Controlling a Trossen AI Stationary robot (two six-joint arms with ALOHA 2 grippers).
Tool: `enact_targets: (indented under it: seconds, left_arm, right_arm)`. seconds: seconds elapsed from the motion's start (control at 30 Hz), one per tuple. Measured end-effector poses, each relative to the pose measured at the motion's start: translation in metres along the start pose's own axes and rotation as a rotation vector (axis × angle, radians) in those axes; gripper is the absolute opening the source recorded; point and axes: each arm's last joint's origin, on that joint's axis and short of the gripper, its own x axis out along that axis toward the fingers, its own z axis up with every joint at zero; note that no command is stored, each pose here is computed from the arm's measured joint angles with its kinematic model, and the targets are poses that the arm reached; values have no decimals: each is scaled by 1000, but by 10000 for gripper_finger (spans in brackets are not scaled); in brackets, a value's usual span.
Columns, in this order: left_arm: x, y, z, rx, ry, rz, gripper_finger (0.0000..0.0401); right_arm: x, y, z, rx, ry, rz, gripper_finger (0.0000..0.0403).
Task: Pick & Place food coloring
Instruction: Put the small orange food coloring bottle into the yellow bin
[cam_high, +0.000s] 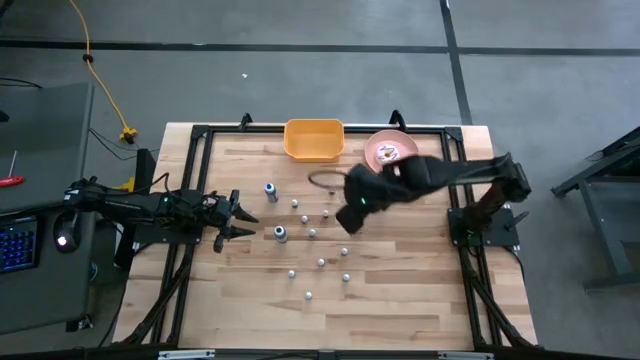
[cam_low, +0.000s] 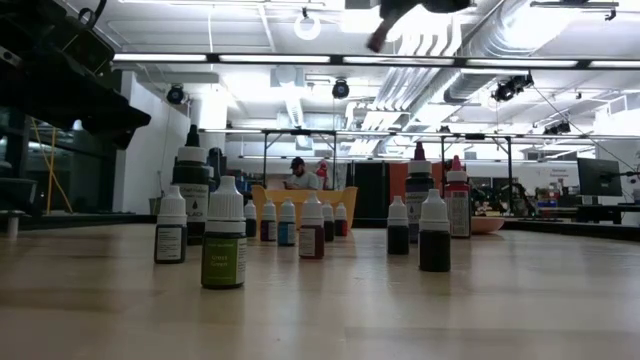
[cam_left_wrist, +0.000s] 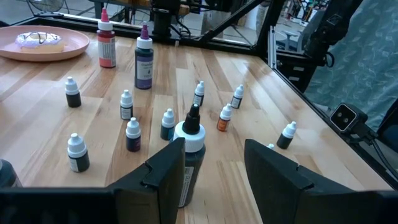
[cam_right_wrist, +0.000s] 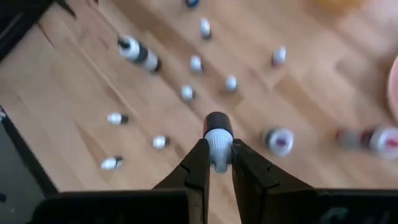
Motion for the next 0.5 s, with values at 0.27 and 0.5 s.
enact_targets:
  seconds: [0.27, 0.5]
  left_arm:
    - [0, 0, 0, 0, 0, 0, 163]
    - [0, 0, 0, 0, 0, 0, 163]
  right_arm:
    - [13, -6, 64, -101, -68, 19, 38]
    - [45, -15, 115, -166, -51, 49, 38]
